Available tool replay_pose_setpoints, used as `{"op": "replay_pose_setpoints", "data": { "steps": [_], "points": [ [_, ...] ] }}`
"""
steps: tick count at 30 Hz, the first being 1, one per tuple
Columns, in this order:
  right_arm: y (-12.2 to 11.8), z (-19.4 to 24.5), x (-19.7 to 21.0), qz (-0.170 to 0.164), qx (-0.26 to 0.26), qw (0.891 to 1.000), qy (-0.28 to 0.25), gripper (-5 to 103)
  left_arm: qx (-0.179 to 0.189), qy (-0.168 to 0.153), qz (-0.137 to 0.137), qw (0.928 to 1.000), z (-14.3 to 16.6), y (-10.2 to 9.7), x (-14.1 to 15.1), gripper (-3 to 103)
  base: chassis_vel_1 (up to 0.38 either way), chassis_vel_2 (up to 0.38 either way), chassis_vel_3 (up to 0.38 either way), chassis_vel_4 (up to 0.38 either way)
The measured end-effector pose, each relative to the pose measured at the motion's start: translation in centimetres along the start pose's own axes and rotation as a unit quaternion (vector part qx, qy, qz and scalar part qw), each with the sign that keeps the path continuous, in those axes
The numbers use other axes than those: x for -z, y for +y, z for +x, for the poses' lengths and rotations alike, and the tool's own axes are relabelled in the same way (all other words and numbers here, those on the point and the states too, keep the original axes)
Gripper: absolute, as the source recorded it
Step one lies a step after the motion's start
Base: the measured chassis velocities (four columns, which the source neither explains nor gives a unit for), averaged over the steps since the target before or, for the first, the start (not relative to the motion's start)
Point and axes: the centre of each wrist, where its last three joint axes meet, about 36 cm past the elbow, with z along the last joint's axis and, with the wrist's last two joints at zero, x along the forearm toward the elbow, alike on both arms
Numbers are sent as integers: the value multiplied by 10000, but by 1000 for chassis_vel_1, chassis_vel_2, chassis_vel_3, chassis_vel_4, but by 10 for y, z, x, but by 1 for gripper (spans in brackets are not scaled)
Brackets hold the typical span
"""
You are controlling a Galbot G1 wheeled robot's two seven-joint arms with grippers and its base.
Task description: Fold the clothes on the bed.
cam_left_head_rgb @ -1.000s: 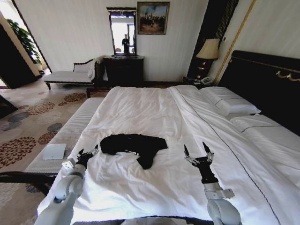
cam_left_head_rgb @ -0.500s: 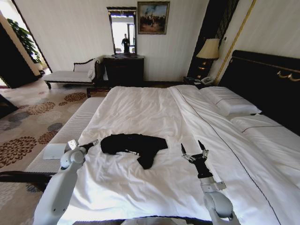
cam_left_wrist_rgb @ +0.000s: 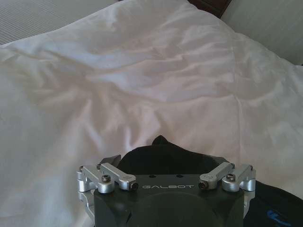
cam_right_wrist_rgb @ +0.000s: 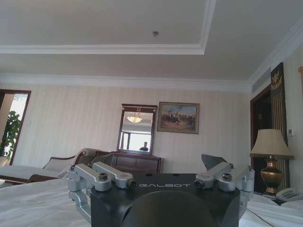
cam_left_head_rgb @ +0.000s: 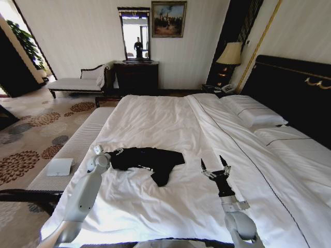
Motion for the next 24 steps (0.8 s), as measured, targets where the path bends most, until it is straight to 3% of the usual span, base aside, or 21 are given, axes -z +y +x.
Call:
{"op": "replay_pose_setpoints", "data": {
  "steps": [3,5,9,11,12,19,24],
  "points": [
    [1,1,0,7,7,10000,6,100,24,42,46,10000,-2,2,-6,88,0,0,0,0],
    [1,1,0,7,9,10000,9,100,36,47,69,10000,-3,3,-7,88,0,0,0,0],
    [3,1,0,38,26,10000,8,100,59,42,143,9999,-5,3,-9,68,0,0,0,0],
    [3,1,0,40,27,10000,7,100,60,39,151,9999,-5,3,-9,68,0,0,0,0],
    [3,1,0,42,28,10000,8,100,55,37,160,9998,-4,3,-9,57,0,0,0,0],
    [0,0,-7,35,-14,10000,49,100,51,23,183,9998,2,7,-13,34,0,0,0,0],
    [2,-7,-13,-254,-212,9994,118,100,33,-40,130,9999,11,12,-14,13,0,0,0,0]
  ]
}}
